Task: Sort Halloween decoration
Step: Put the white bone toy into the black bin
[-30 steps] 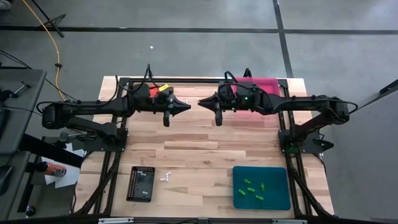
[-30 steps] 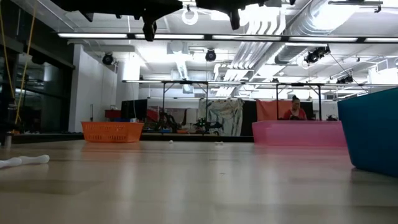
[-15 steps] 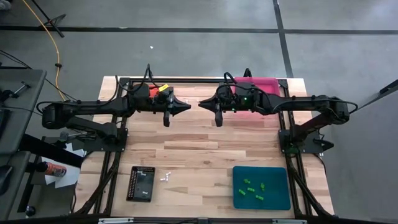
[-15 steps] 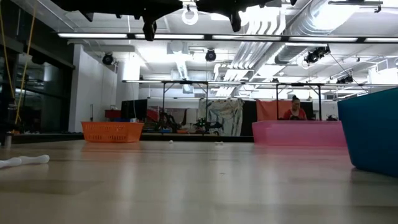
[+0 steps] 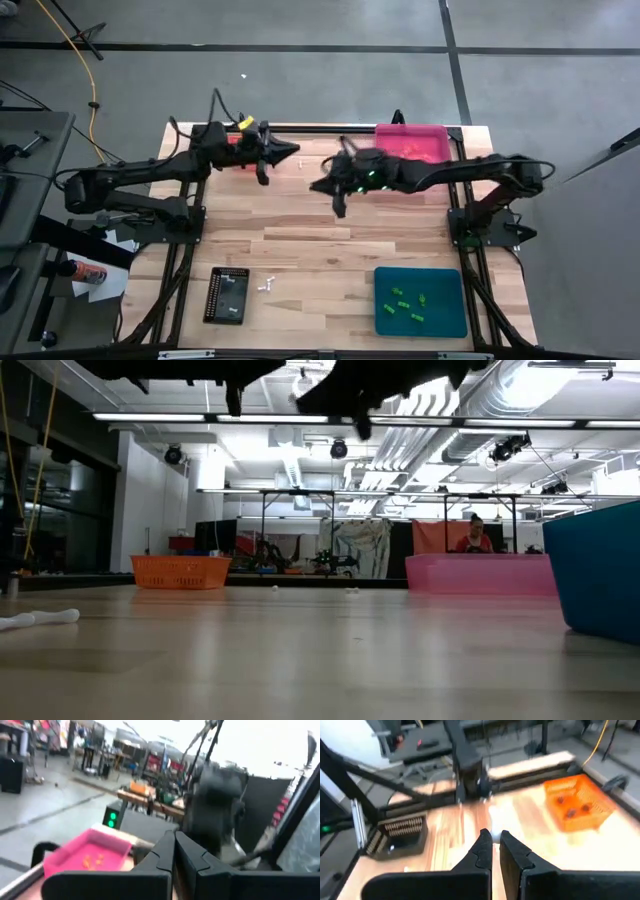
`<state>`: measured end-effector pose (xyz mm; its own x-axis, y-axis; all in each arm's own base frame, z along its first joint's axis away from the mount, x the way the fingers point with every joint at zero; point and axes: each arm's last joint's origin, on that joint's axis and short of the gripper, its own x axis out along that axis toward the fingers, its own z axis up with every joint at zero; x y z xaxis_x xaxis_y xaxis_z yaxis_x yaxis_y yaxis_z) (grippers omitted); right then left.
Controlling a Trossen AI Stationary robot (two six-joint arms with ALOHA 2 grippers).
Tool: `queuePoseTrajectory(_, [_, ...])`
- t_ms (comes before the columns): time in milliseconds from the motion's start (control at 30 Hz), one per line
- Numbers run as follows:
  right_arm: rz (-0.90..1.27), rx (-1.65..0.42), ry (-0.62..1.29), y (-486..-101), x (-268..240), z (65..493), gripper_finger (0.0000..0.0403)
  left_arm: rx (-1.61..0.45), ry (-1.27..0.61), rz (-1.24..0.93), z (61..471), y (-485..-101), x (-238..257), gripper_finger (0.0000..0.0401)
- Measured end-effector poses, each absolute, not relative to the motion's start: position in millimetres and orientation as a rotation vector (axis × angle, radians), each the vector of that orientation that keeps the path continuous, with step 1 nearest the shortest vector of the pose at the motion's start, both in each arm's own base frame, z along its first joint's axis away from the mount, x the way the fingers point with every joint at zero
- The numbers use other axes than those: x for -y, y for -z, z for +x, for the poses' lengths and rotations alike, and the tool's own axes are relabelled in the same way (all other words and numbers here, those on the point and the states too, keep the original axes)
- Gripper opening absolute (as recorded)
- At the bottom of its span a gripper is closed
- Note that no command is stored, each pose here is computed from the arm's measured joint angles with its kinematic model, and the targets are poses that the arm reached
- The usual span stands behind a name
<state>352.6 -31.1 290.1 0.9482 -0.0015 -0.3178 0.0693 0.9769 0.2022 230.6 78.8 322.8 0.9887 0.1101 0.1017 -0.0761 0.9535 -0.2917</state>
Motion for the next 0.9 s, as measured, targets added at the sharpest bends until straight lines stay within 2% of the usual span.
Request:
queuePoseTrajectory(167, [0.271,-0.393,-0.047,-233,14,389,0.0002,0.196,-0.112,-0.281,218,-336,-82,0.0001])
queuePoseTrajectory(400, [0.398,-0.357,-0.202,-159,-10,447,0.0002,0.225,-0.11,-0.279,210,-343,-80,0.0001])
queuePoseTrajectory(567, [0.402,-0.346,-0.385,-133,-33,496,0.0004,0.224,-0.109,-0.296,210,-342,-80,0.0001])
queuePoseTrajectory(767, [0.39,-0.273,-0.586,-125,-62,547,0.0005,0.224,-0.109,-0.296,210,-342,-80,0.0001])
queuePoseTrajectory(900, [0.375,-0.274,-0.654,-127,-74,568,0.0006,0.224,-0.108,-0.296,210,-342,-80,0.0001])
